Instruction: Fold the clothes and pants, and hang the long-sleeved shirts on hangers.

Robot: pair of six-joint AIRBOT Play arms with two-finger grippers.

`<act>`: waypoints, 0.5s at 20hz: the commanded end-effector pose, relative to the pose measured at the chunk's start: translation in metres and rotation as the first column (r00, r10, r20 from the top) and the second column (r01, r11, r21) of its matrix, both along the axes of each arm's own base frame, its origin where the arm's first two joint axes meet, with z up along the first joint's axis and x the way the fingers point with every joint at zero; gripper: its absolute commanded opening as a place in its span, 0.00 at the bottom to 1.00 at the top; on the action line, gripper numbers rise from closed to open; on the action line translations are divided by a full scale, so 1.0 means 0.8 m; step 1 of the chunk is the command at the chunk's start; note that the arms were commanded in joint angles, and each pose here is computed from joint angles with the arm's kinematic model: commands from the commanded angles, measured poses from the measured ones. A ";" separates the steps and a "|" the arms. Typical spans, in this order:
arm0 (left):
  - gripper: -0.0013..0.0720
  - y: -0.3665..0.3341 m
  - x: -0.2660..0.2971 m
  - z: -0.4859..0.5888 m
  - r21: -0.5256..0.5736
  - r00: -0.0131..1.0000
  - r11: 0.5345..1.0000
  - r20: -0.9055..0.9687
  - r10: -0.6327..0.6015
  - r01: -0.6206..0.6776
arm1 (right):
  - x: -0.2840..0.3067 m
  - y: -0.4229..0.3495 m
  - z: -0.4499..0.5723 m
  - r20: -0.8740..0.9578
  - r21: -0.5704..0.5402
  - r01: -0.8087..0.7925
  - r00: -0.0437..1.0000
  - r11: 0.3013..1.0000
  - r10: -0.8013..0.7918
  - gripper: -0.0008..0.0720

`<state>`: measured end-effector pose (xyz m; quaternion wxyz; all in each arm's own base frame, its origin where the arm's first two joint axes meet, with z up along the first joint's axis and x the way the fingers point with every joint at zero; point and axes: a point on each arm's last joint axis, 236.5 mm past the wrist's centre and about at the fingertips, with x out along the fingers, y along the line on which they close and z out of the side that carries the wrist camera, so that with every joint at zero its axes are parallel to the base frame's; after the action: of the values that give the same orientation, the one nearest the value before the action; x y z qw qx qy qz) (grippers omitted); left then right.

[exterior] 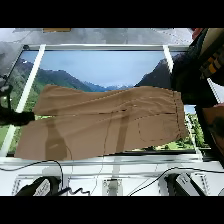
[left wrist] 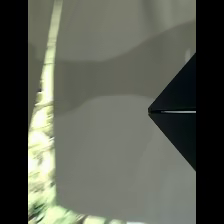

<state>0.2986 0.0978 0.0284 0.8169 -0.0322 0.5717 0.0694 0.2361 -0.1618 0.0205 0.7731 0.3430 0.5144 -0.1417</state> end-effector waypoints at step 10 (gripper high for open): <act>0.85 -0.010 -0.022 -0.038 0.016 0.999 0.999 0.025 -0.029 0.029 | -0.024 0.076 -0.135 -0.045 0.287 0.299 0.953 0.910 -0.299 0.79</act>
<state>0.2739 0.0862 -0.0035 0.8149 -0.0244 0.5762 0.0578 0.2127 -0.0961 -0.0691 0.6908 0.5044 0.4945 -0.1547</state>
